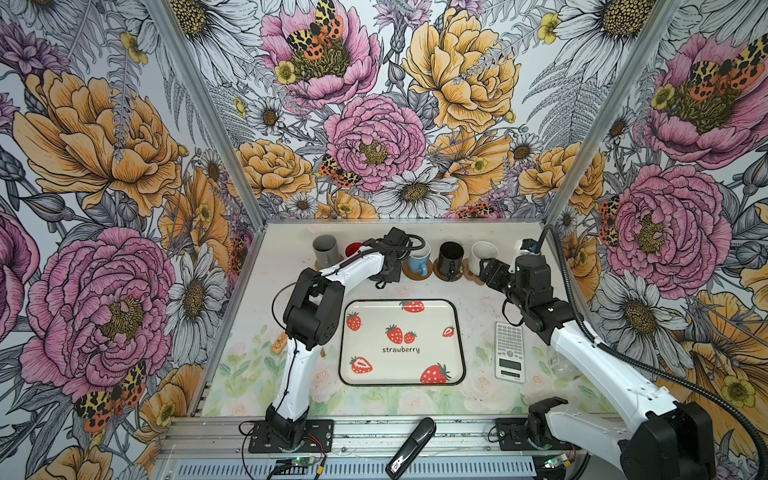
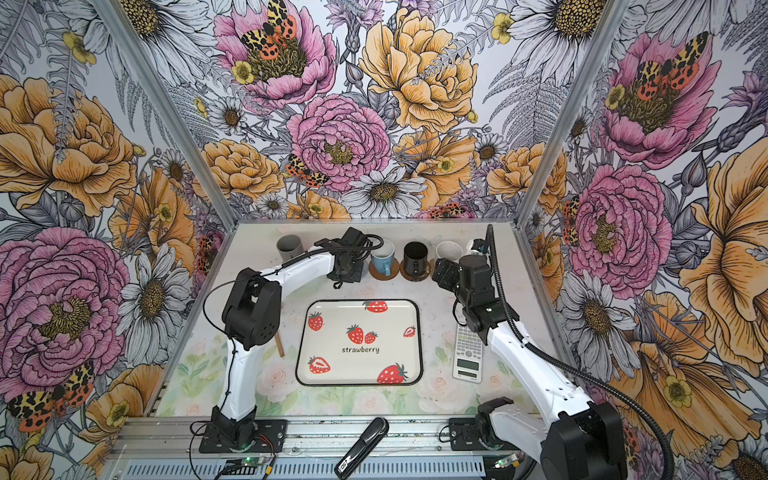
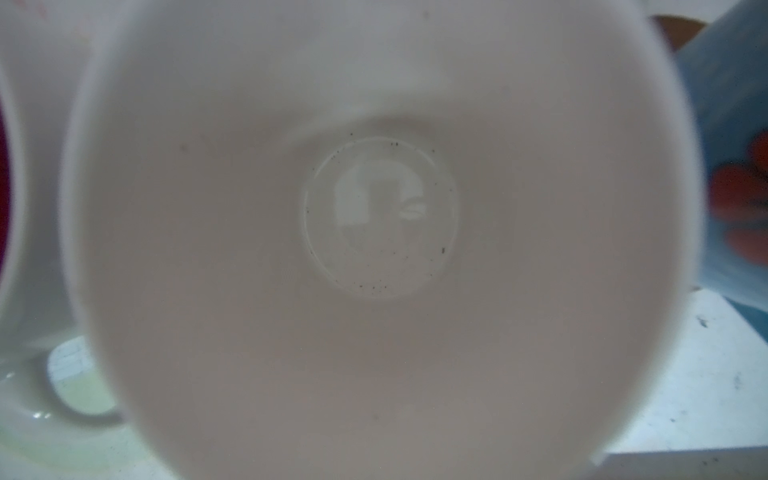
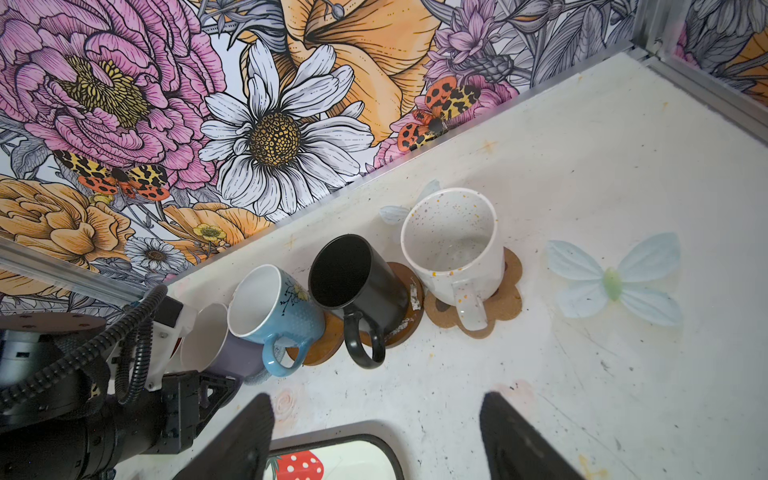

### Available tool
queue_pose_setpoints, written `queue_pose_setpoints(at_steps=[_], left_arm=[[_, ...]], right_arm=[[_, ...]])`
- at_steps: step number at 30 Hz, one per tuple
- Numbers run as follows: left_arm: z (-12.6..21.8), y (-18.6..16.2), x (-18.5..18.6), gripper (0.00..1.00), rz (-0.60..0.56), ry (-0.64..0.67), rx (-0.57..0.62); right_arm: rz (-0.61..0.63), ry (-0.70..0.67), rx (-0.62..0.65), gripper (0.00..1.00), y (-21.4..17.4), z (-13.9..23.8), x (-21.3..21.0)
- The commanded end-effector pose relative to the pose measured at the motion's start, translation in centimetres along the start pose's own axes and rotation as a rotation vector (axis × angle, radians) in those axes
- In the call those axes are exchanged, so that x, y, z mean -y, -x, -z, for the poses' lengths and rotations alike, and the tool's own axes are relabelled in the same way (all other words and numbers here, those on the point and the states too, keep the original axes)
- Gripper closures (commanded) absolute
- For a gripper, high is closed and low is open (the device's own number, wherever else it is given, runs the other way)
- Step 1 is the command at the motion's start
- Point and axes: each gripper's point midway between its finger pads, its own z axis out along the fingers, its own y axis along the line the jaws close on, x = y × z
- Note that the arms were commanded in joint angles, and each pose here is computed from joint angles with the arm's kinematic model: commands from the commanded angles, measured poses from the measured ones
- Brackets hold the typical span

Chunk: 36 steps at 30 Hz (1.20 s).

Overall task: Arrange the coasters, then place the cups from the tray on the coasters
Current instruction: 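Lower the white mug onto the coaster with the left gripper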

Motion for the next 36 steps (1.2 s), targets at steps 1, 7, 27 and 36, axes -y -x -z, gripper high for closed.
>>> queue_pose_setpoints(at_steps=[1,7,27,36], left_arm=[[0.9,2.5,0.8,1.0,0.032,-0.035,0.081],[0.7,2.4,1.0,1.0,0.03,-0.038,0.077],[0.0,1.9,1.3,1.0,0.017,-0.05,0.053],[-0.4,1.5,1.0,0.88,0.015,-0.045,0.036]], right_arm=[[-0.014,0.02,0.026,0.2,0.6,0.2,-0.2],[-0.015,0.018,0.027,0.2,0.6,0.2,-0.1],[-0.017,0.02,0.025,0.2,0.6,0.2,-0.1],[-0.018,0.021,0.027,0.2,0.7,0.1,-0.1]])
